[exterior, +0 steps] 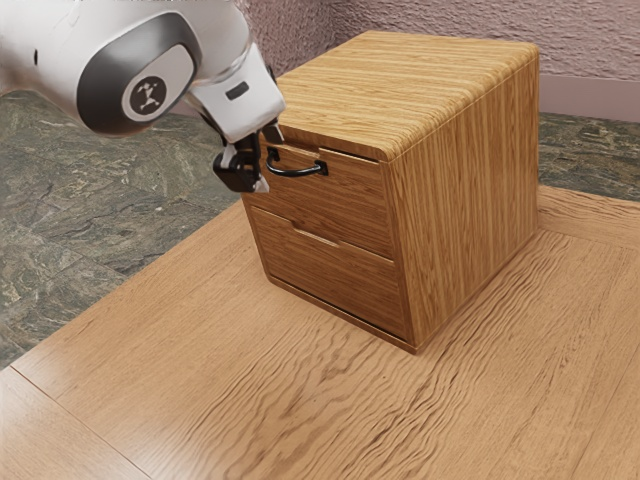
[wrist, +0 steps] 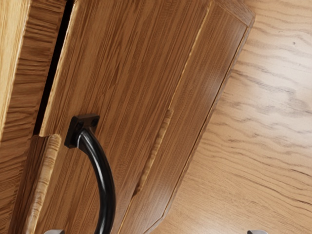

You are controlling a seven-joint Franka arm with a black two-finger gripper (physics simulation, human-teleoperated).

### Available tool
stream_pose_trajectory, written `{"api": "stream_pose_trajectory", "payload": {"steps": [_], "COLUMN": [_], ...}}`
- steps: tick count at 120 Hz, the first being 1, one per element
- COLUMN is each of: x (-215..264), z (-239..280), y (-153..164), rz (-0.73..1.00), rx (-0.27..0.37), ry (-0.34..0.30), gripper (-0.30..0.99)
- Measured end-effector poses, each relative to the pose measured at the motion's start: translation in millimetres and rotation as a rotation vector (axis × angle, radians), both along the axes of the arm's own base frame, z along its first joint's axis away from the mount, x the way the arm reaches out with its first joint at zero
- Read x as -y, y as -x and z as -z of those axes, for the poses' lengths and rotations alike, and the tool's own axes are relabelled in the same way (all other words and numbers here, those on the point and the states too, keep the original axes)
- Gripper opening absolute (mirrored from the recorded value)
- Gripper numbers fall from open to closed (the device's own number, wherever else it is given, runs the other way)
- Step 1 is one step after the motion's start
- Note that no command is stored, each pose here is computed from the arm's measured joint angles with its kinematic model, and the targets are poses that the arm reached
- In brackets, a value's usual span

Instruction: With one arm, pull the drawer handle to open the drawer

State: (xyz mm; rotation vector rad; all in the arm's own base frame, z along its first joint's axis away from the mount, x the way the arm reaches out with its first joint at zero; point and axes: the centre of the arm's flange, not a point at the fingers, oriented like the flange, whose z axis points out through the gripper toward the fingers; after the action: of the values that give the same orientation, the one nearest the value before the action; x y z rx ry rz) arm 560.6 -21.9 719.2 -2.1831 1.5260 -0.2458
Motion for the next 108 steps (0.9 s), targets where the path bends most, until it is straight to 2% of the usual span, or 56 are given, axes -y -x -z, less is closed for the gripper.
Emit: {"api": "stream_pose_trajectory", "payload": {"steps": [23, 63, 84, 108], "x": [13.7, 17.1, -3.1, -40.5], "z": [14.3, 28.2, 35.3, 60.7], "y": [-13.2, -14.1, -19.4, -28.2], "rz": [0.036, 0.055, 0.042, -0.007], "rx": [-0.003, -0.002, 0.041, 0.033], "ry": [0.001, -0.002, -0.013, -0.018], "gripper": [0.48, 0.49, 0.51, 0.52]}}
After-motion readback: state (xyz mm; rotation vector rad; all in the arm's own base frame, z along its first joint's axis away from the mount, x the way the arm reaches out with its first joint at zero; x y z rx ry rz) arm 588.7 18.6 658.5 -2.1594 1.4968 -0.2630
